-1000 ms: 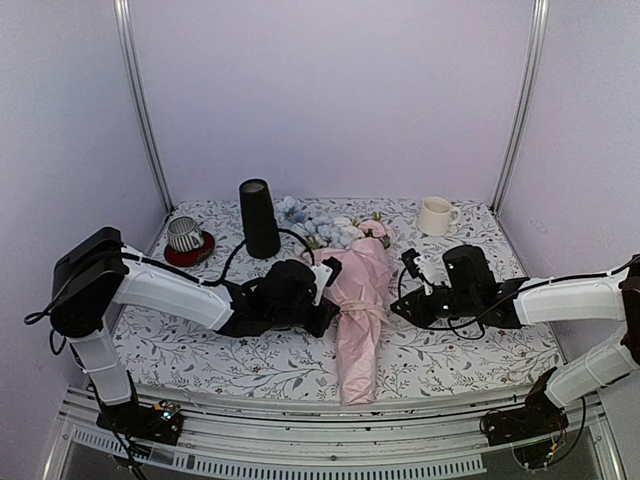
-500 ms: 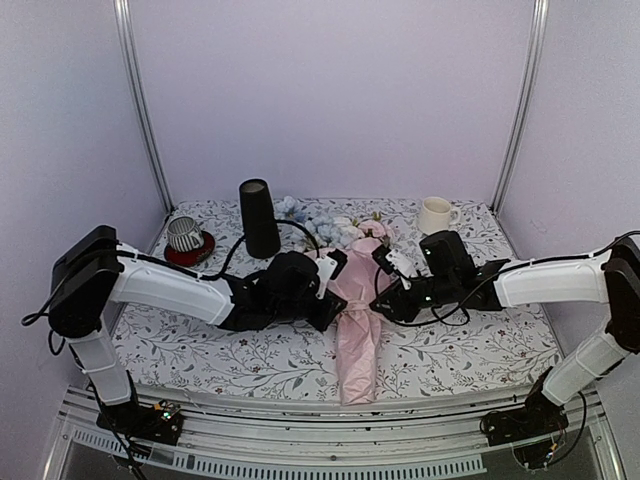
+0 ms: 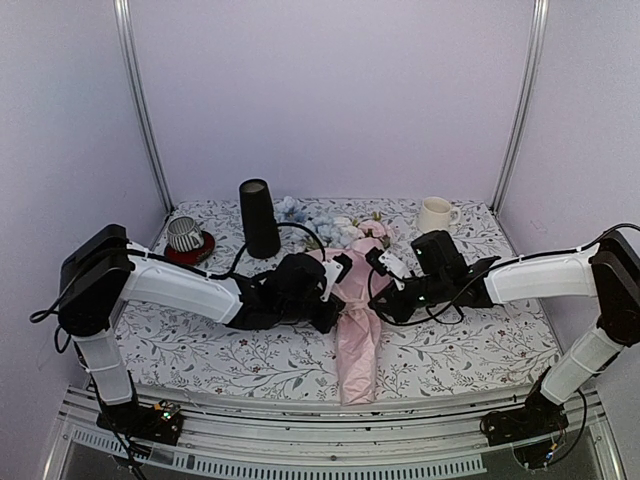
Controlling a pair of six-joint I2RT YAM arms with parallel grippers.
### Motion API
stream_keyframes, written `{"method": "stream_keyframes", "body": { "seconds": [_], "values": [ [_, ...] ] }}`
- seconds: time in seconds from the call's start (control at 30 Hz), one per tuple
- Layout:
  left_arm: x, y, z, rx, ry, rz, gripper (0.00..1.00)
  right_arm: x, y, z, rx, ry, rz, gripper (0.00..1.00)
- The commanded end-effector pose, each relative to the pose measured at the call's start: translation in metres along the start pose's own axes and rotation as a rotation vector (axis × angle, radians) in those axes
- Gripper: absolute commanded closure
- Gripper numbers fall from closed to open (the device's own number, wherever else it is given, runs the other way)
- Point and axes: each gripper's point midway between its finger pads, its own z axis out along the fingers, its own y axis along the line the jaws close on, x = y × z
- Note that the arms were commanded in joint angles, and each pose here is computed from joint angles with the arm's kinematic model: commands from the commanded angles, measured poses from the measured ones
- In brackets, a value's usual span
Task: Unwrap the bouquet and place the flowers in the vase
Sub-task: Untie the half-tied ribbon from the folded wrapping paper.
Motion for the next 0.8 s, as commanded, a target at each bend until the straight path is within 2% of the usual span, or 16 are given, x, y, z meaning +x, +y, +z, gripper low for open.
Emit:
{"method": "stream_keyframes", "body": {
  "seconds": [0.0, 0.13, 0.4, 0.57, 0.77],
  "values": [
    [-0.004, 0.000, -0.003, -0.026, -0.006, 0.002, 1.00, -0.010, -0.005, -0.006, 0.051, -0.030, -0.005, 0.96],
    [0.000, 0.009, -0.007, -0.059, -0.003, -0.020, 1.00, -0.010, -0.014, -0.019, 0.122, -0.070, 0.019, 0.97],
    [0.021, 0.025, -0.011, -0.109, 0.037, -0.054, 1.00, 0.020, -0.056, -0.047, 0.300, -0.104, 0.206, 0.96],
    [0.031, 0.031, -0.013, -0.123, 0.056, -0.067, 1.00, 0.049, -0.075, -0.055, 0.339, -0.072, 0.322, 0.96],
    [0.040, 0.029, -0.011, -0.113, 0.077, -0.083, 1.00, 0.060, -0.076, -0.050, 0.339, -0.010, 0.342, 0.94]
  ]
}}
